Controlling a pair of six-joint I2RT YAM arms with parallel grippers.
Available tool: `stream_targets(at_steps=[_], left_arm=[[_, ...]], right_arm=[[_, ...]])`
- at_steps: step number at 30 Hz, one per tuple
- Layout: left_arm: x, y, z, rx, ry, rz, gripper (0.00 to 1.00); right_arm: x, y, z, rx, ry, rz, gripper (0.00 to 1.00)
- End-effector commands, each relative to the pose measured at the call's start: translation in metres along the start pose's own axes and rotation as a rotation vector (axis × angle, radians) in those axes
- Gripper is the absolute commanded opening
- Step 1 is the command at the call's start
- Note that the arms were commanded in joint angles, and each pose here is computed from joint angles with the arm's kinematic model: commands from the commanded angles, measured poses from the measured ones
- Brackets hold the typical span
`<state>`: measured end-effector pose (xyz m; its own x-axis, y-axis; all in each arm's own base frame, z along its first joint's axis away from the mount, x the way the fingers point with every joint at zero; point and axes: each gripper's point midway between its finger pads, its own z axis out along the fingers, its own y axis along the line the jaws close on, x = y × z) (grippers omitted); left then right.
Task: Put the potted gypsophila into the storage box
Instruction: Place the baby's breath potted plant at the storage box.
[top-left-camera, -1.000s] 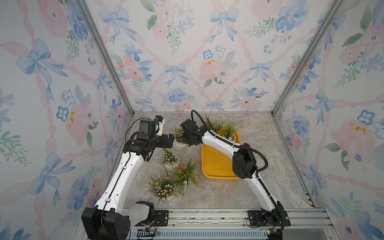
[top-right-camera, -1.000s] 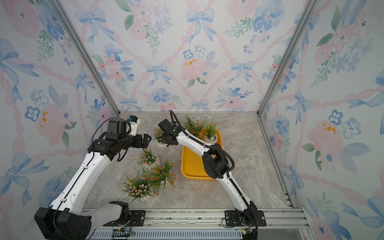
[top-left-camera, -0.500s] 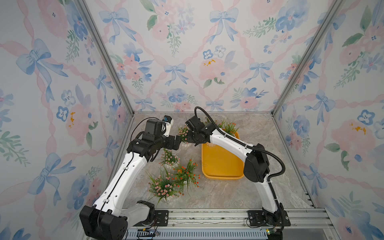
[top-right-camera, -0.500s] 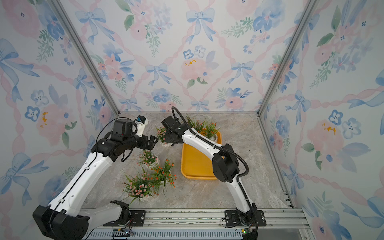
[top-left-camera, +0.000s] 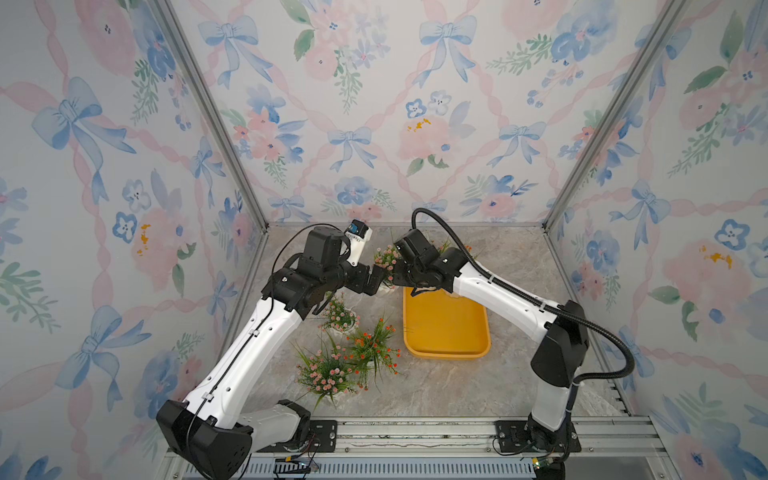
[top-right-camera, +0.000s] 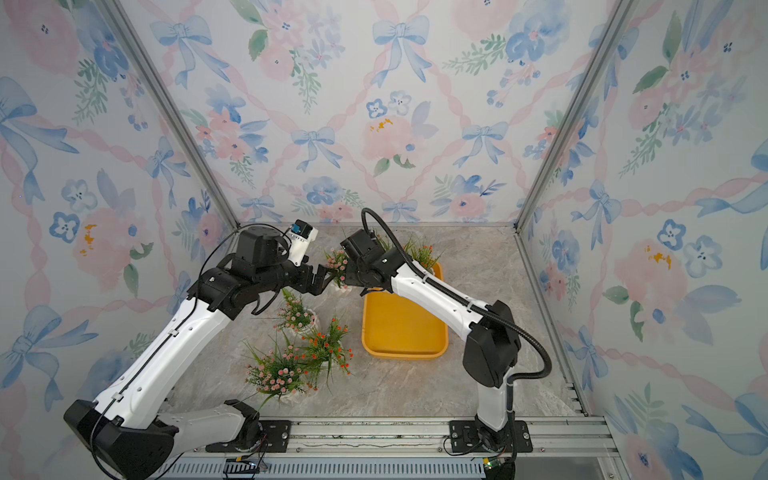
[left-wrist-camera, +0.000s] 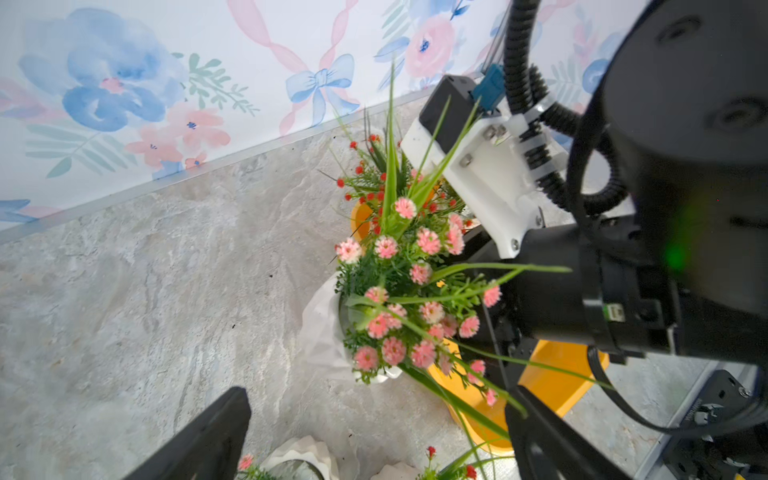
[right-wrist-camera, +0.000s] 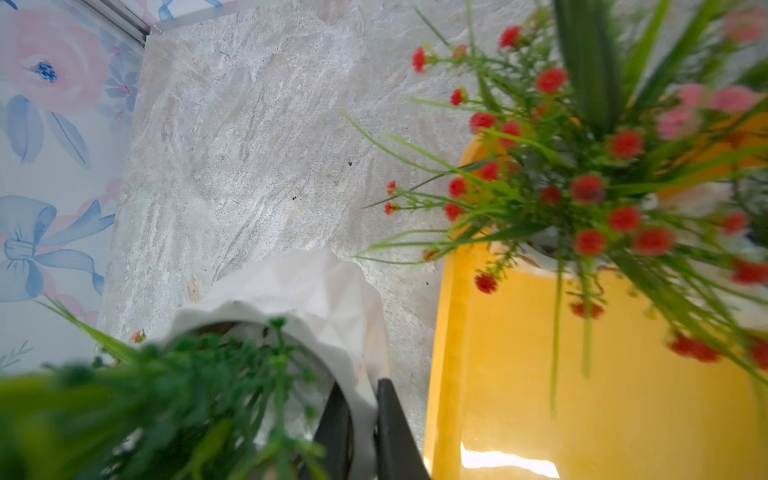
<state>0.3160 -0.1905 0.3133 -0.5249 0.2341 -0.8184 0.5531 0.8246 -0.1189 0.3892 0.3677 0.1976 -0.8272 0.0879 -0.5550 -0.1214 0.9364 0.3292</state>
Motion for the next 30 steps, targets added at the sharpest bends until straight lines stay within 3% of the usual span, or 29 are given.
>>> stream_targets(at_steps=[1, 8, 17, 30], left_arm=[[-0.012, -0.018, 0.001, 0.046, -0.017, 0.047, 0.98], [-0.016, -0.038, 0.027, 0.094, 0.023, 0.121, 0.98], [-0.010, -0.075, 0.066, 0.189, 0.084, 0.174, 0.98], [0.012, -0.098, 0.106, 0.191, 0.162, 0.186, 0.98]], right_arm=[[-0.024, -0.016, -0.023, 0.002, -0.079, 0.060, 0.00], [0.006, -0.070, -0.050, 0.160, -0.032, 0.049, 0.00], [0.014, -0.146, -0.072, 0.270, -0.096, 0.188, 0.00], [0.016, -0.210, -0.041, 0.377, -0.020, 0.258, 0.00]])
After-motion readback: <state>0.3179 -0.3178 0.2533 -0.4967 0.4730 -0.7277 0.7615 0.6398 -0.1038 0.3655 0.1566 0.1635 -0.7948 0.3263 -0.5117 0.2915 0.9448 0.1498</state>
